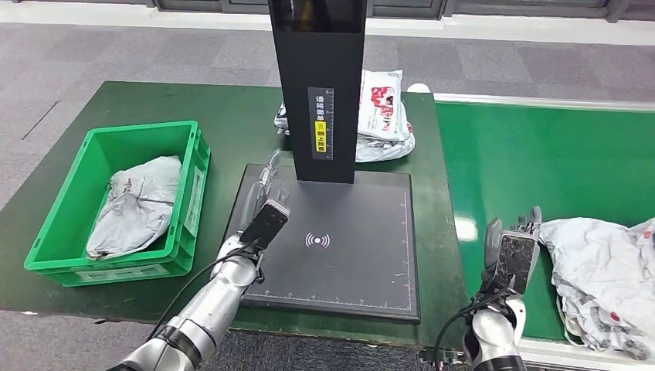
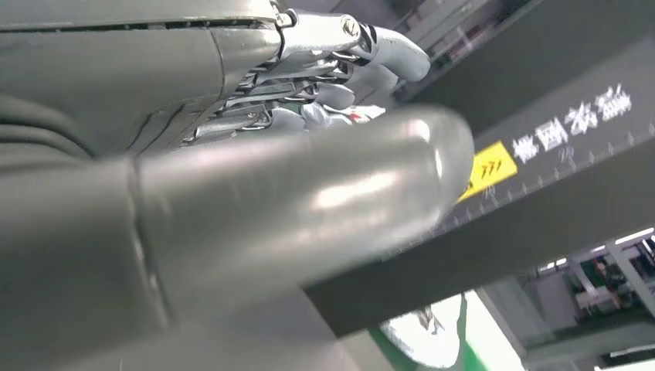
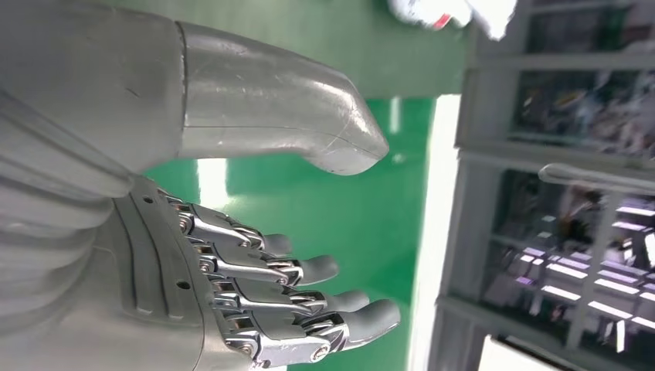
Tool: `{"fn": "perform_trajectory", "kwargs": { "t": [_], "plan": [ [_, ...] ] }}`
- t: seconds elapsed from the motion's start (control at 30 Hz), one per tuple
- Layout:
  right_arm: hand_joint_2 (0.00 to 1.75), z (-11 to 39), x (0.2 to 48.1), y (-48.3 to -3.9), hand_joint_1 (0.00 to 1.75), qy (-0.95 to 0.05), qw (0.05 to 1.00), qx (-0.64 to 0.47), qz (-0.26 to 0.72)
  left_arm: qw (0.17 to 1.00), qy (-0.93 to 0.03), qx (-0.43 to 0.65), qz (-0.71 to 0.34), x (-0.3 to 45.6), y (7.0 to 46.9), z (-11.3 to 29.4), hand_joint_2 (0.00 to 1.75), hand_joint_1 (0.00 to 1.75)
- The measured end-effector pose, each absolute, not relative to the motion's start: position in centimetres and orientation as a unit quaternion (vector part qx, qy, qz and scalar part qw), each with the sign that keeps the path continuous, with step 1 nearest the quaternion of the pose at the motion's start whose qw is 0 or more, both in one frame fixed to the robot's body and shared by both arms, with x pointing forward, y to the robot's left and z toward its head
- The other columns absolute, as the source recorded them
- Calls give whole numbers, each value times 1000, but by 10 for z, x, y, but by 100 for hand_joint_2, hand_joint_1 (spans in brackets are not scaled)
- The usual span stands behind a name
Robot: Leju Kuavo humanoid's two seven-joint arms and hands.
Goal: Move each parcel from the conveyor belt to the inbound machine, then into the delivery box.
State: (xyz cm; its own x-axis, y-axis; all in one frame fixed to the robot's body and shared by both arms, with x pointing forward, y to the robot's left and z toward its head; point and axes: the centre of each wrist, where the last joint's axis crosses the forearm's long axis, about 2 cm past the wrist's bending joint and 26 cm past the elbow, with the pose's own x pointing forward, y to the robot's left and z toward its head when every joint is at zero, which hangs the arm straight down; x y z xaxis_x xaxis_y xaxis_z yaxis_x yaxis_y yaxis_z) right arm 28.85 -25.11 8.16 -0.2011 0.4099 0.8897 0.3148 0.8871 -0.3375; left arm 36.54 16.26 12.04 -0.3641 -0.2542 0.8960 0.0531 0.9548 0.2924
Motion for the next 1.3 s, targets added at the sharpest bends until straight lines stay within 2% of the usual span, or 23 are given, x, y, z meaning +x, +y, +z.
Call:
{"fn": "perform_trajectory", "kwargs": {
  "t": [0.3,0.9,1.3],
  "plan": [
    [175,63,287,-280,0,-715,627,-305,48,573,-809,52,-119,359,134,113,175,0],
    [175,46,290,-305,0,-651,661,-365,70,590,-797,55,-115,356,128,104,175,0],
    [175,23,281,-361,0,-502,687,-509,135,600,-790,51,-115,347,129,92,175,0]
  ]
}}
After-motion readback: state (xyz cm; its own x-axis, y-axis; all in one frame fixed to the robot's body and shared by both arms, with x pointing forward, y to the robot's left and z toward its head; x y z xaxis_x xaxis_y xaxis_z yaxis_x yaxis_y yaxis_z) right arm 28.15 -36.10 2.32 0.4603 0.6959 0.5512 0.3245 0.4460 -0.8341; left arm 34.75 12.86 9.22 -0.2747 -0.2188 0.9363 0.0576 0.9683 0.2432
